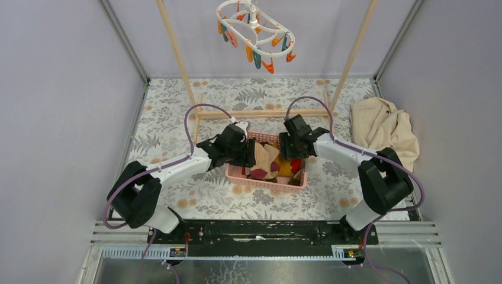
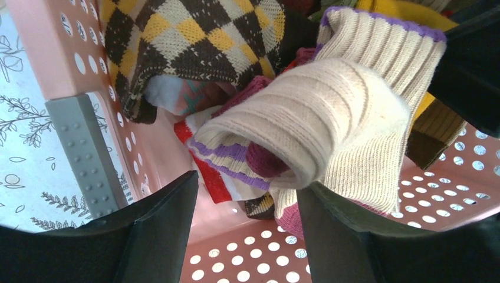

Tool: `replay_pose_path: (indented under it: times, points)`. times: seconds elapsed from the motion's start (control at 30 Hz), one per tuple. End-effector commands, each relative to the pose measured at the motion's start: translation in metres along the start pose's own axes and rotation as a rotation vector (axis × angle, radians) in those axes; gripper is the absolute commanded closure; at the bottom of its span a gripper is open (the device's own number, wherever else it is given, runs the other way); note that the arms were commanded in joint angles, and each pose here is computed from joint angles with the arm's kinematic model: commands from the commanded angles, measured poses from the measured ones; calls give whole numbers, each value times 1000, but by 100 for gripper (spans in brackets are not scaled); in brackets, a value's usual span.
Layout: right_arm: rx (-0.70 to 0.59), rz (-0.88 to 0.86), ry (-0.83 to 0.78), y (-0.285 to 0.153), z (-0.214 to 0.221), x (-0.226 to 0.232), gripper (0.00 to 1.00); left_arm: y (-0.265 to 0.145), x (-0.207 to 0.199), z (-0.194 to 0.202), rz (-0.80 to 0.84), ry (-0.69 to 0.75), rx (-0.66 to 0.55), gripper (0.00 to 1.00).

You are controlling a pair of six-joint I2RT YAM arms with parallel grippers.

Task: Remove the socks clipped to the hanger
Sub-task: Move the bin to the center of the board.

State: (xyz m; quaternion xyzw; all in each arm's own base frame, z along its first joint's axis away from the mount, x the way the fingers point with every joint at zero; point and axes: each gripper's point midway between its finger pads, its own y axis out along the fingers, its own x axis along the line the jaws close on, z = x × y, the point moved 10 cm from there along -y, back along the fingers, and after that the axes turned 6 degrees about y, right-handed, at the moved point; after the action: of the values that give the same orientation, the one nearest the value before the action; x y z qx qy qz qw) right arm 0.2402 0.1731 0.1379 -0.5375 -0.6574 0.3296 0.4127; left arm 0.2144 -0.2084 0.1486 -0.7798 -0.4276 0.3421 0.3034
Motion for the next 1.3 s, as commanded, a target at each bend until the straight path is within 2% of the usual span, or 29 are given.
replay_pose_path:
  times: [0.0,0.5,0.87,1.27]
  points:
    - [-78,22,-12,4,-29,3,39,6,0,-10,-21,15,-78,32]
    - [-126,13,7,22,-83,0,39,24,8,-38,-64,38,-123,31]
    - [-155,-5,17,35,-122,4,40,33,20,-76,-86,30,-174,31]
    - [-182,-13,73,51,-153,7,40,62,47,-102,-126,-3,-187,32]
